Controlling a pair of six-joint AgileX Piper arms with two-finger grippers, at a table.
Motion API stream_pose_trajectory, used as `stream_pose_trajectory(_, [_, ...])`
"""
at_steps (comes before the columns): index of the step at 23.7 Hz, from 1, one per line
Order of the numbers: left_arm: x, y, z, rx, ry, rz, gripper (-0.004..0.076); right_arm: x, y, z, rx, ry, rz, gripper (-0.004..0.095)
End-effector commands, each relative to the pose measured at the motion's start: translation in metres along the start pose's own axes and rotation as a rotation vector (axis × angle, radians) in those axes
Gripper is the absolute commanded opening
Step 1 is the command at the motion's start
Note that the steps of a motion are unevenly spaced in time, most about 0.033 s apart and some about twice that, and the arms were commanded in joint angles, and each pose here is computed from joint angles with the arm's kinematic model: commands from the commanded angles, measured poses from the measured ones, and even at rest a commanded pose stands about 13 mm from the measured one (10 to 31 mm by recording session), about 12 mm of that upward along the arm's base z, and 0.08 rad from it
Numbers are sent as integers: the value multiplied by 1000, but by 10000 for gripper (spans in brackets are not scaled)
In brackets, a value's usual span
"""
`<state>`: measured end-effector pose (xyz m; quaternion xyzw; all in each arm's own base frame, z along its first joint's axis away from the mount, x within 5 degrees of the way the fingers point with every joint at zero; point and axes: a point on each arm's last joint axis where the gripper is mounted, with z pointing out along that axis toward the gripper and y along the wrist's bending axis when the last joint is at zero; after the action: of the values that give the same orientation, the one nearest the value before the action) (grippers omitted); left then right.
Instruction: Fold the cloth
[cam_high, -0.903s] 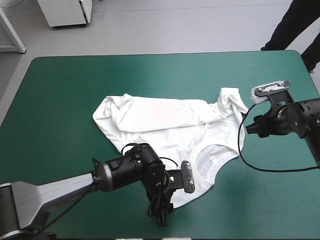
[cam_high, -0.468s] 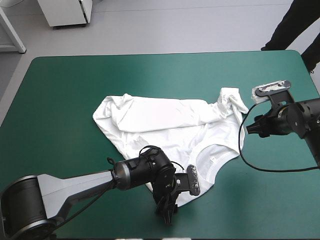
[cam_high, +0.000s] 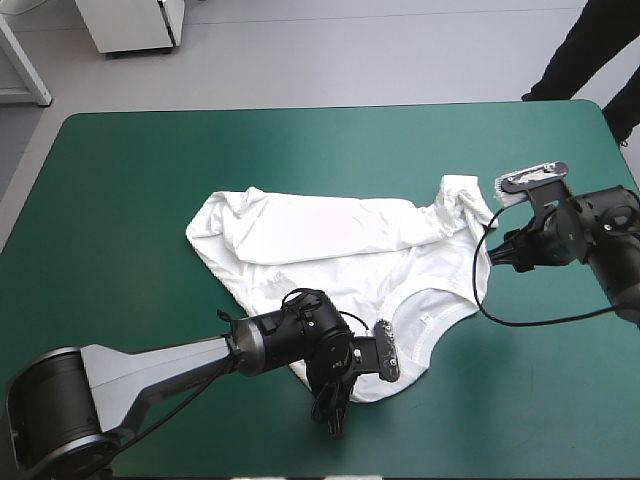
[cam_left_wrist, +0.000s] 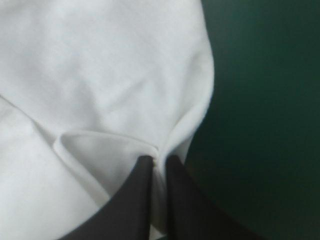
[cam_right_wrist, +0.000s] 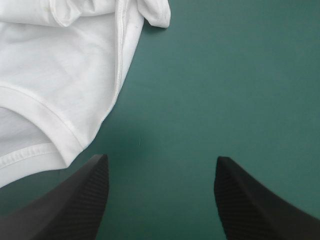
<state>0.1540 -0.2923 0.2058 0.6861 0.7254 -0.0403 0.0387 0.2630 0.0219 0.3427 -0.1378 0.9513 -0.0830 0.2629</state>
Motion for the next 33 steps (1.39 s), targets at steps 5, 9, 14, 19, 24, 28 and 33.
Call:
stream_pose_trajectory(5, [-4,-14,7,111,-16,-63,-22,-38,-2,40,15,3,-28,577])
stream_pose_trajectory(9, [-3,-15,7,127,-9,-67,-22,-75,1,73,-50,13,-4,578])
stream_pose_trajectory(14, [-2,-17,6,145,3,-70,-22,-94,-10,126,-86,72,44,578])
stream_pose_trajectory(19, [-4,-16,6,145,-18,-74,-22,-94,-25,150,-114,90,75,578])
stream_pose_trajectory(24, [-5,-17,6,155,-28,-79,-22,-97,-16,179,-186,128,107,577])
stream_pose_trajectory(28, [-5,-17,6,155,-28,-79,-22,-98,-12,193,-218,149,107,536])
stream_pose_trajectory(33, [-5,-17,6,154,-28,-78,-22,-93,-10,201,-232,192,100,179])
